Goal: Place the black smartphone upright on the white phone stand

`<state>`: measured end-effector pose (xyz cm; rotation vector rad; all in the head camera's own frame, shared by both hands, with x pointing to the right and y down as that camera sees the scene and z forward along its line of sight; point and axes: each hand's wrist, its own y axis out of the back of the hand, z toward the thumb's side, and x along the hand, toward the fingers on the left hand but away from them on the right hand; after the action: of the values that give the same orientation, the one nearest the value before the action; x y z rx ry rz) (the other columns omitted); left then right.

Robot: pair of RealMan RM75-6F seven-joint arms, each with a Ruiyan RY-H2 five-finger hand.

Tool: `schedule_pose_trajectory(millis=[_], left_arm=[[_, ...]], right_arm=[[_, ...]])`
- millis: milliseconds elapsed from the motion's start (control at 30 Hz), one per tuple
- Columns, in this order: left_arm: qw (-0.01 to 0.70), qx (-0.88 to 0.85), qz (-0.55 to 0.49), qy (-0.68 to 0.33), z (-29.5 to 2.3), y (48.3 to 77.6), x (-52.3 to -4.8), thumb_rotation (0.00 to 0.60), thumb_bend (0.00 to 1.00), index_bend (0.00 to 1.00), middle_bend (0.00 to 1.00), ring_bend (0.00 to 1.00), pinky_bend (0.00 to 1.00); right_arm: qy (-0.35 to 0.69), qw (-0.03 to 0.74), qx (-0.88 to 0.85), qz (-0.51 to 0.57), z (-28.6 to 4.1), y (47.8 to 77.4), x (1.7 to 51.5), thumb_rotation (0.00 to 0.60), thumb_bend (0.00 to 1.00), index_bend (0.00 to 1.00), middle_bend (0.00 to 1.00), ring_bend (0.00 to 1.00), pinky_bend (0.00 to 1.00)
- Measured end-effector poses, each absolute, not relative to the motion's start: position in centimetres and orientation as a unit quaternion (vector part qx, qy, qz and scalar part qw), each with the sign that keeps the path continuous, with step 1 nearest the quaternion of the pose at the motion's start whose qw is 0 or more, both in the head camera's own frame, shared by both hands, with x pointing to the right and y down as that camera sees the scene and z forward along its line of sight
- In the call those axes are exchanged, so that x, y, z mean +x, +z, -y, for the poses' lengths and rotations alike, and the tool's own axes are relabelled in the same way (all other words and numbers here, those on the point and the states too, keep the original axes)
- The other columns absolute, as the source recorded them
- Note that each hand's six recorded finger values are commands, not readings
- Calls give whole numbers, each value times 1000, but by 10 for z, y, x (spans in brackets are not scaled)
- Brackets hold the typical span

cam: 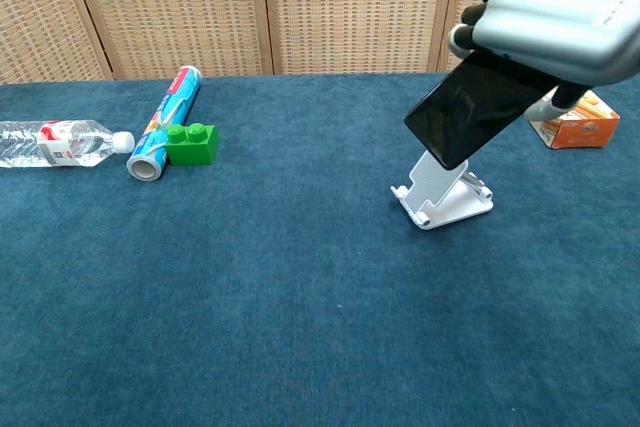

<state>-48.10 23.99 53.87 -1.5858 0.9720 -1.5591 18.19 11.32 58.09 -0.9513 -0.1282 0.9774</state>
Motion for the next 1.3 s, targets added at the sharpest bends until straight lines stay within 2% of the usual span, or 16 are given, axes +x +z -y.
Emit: schedule_pose_trajectory(millis=[300,667,1300], left_arm=[[342,-615,-373,-605,-237,541,-483,600,0,0,0,0,0],[337,-616,-370,-609,-234,544,-484,600,0,0,0,0,0],[325,-611,-371,-620,-229,550,-488,600,0,0,0,0,0]], right_arm=[[449,823,-344,-48,-110,601,142,600,468,487,568,569,502],[475,788,-377,-104,-117,632,130,600,497,487,553,569,502],[514,746,-402,-134,-95,639,122,600,504,487,547,569,502]])
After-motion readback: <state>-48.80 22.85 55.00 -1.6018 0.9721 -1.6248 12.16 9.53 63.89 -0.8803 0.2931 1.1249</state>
